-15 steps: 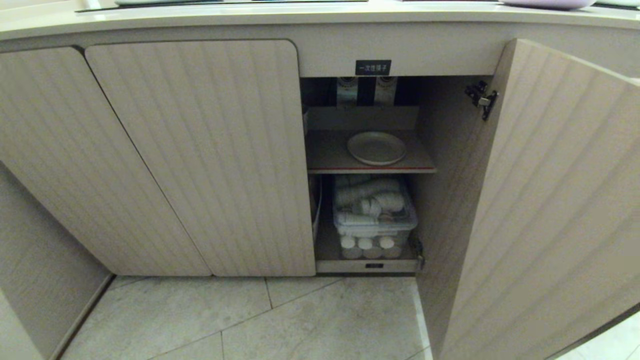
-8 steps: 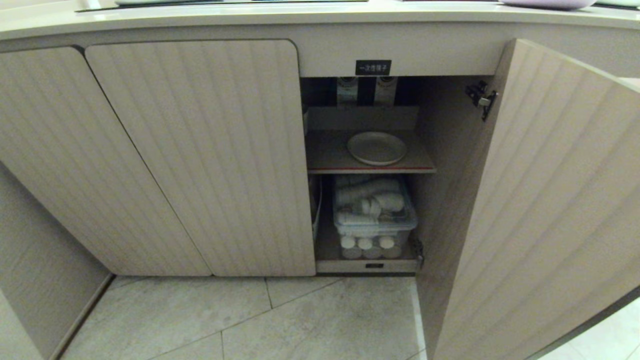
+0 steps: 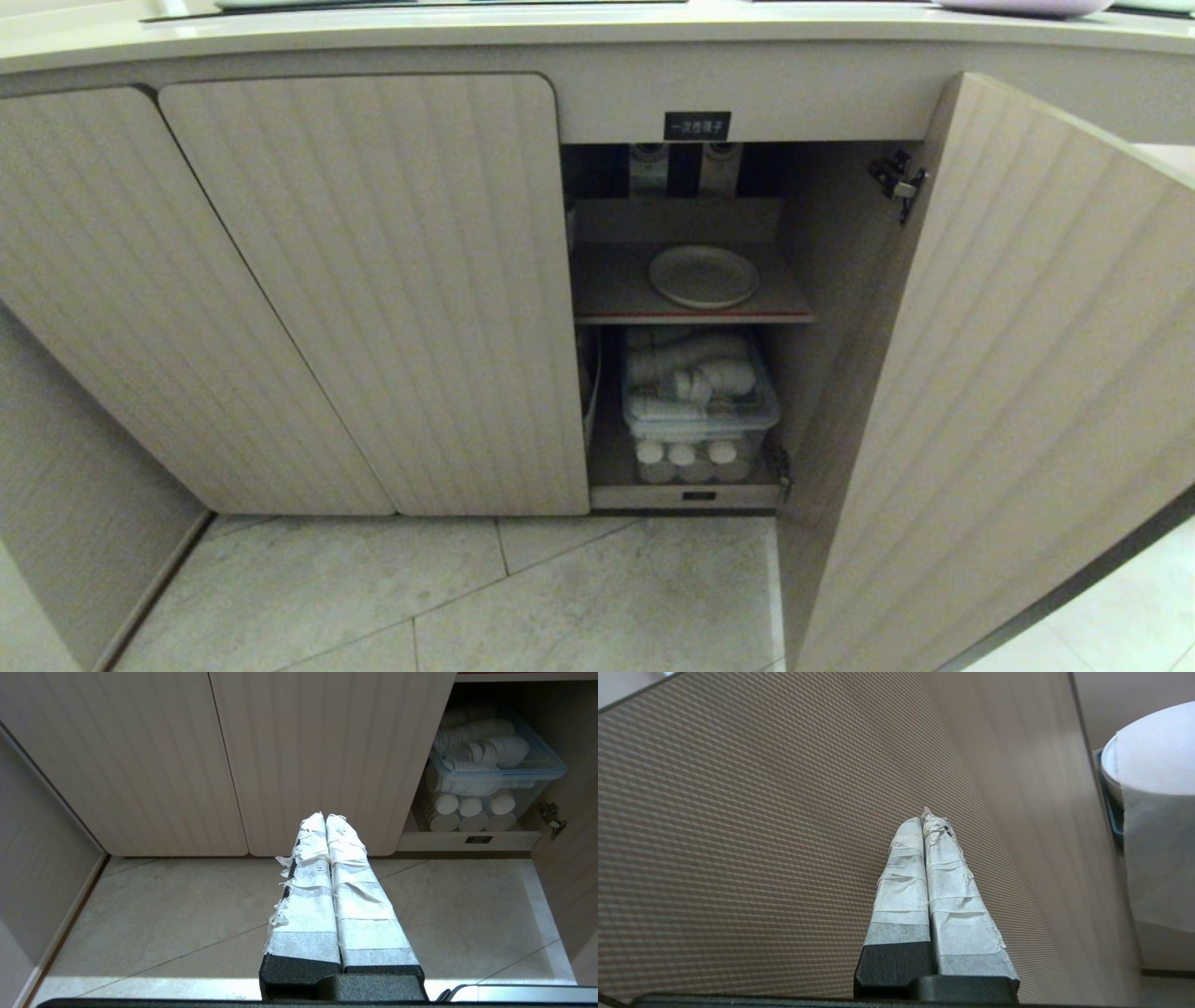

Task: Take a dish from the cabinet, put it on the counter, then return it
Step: Close the cabinet door

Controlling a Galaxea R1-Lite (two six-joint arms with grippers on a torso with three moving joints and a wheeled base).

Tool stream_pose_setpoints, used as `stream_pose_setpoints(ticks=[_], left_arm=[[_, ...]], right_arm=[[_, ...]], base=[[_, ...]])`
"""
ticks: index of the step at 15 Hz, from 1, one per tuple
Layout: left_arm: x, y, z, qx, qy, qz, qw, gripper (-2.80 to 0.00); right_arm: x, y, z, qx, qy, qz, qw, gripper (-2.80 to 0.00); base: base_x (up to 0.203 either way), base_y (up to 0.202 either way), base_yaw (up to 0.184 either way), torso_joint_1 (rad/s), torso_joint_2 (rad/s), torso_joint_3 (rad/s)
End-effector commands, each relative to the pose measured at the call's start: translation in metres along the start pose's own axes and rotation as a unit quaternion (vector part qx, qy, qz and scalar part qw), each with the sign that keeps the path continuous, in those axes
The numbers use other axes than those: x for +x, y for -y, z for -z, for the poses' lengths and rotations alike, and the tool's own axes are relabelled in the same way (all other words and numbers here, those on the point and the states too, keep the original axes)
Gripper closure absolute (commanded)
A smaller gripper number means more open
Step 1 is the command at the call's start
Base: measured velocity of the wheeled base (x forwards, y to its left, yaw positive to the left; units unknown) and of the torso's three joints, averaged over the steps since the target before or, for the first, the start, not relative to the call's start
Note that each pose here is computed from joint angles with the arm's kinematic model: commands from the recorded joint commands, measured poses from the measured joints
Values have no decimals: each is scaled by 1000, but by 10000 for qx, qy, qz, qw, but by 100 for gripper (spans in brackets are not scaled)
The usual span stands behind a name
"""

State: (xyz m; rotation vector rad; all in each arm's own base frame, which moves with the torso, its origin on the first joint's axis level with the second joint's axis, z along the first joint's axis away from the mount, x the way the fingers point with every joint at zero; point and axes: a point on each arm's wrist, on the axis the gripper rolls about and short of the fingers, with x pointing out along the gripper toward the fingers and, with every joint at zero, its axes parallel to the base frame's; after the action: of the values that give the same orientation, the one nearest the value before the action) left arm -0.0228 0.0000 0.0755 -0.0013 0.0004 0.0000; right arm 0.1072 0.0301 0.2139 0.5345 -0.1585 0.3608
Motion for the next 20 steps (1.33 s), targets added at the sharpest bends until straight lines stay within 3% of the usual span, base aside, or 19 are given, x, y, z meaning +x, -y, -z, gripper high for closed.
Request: stream_pose_setpoints(ticks=[1, 7, 20], left_arm=[[0, 0, 0, -1, 2, 0, 10000, 0], [0, 0, 0, -1, 2, 0, 10000, 0], [0, 0, 0, -1, 2, 0, 10000, 0]], right_arm=[[3, -1, 3, 47, -97, -63, 9999, 0], [13, -10, 10, 416, -277, -498, 9975, 0], [61, -20, 36, 674, -425, -944, 9923, 0]], base=[[0, 0, 0, 0, 0, 0], [0, 0, 0, 0, 0, 0], [0, 0, 0, 0, 0, 0]])
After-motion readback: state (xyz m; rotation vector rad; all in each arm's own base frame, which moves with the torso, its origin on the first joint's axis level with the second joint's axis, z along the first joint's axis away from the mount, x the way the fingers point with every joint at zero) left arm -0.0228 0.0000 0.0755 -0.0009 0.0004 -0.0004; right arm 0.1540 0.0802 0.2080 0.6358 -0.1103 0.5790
